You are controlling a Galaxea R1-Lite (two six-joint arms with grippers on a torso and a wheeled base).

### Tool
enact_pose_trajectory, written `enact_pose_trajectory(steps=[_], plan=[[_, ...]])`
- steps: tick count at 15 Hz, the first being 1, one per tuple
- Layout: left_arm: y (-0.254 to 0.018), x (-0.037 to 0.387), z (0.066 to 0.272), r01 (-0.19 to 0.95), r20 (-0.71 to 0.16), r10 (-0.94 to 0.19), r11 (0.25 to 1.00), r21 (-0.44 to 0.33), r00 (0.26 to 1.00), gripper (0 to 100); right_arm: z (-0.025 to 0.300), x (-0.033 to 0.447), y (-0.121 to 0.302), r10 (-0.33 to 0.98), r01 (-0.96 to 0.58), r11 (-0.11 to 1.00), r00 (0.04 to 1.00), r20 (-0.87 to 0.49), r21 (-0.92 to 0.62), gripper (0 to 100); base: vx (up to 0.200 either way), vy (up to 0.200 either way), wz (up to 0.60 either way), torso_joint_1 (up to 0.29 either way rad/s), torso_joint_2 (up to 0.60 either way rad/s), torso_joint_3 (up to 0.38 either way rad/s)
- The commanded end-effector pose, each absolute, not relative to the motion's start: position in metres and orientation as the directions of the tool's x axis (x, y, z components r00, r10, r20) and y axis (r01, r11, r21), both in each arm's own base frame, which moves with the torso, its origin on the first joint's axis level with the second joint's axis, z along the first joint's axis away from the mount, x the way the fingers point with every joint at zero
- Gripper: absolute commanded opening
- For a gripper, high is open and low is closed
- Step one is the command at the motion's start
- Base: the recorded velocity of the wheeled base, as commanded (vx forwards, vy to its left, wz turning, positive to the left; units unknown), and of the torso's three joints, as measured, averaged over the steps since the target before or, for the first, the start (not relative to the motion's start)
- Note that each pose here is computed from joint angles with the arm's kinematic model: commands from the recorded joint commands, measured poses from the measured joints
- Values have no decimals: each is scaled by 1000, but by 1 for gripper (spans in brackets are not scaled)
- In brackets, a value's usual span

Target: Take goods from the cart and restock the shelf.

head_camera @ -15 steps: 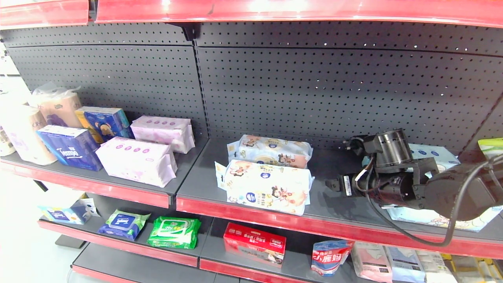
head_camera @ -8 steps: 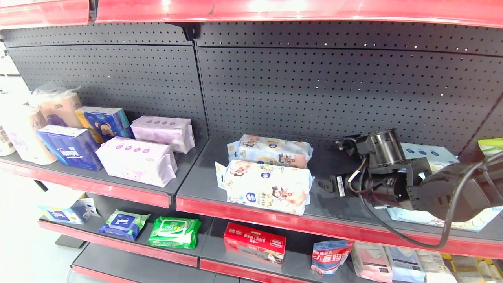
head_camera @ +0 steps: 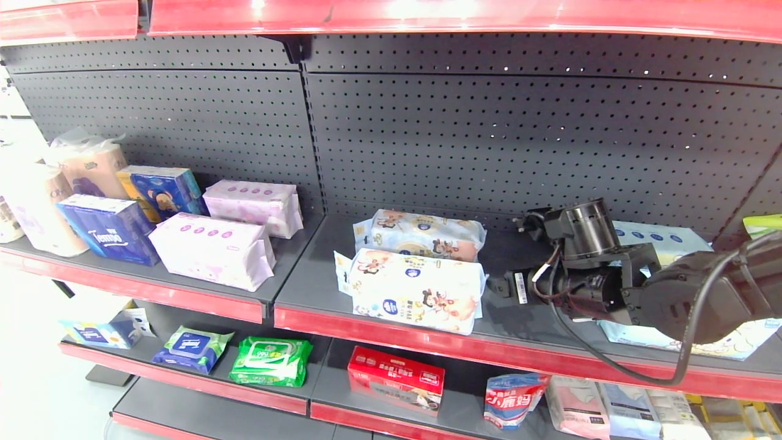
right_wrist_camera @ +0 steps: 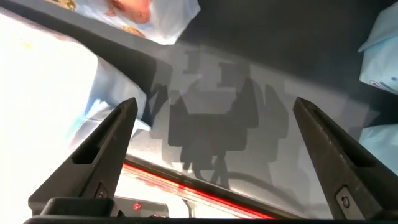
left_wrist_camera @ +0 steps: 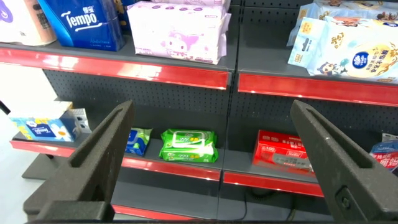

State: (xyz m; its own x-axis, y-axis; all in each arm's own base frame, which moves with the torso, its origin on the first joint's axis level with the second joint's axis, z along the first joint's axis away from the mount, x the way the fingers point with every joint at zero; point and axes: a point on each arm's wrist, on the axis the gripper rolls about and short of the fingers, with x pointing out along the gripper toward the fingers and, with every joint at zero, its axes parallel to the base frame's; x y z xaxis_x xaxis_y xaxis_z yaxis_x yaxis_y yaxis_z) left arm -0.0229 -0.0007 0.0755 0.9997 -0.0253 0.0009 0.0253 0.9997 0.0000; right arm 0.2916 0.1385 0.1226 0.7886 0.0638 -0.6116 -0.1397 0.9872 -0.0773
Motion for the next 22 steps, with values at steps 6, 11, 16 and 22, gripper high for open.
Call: enact_pose_trajectory(steps=[6,11,16,22], plan=[[-1,-23,75,25,0,-25,1000,0,1000,100,121,291,147,81,-163,984,785,-614,-78,100,0,0,0,0,0,0],[-1,-23,75,25,0,-25,1000,0,1000,100,121,293,153,94,-176,981,788,-608,-76,100,0,0,0,0,0,0],[-1,-23,75,25,0,-25,1000,0,1000,100,121,293,153,94,-171,983,787,-610,-70,100,0,0,0,0,0,0],[-1,-23,75,25,0,-25,1000,0,1000,100,140,287,135,55,-95,995,822,-567,-41,100,0,0,0,0,0,0]])
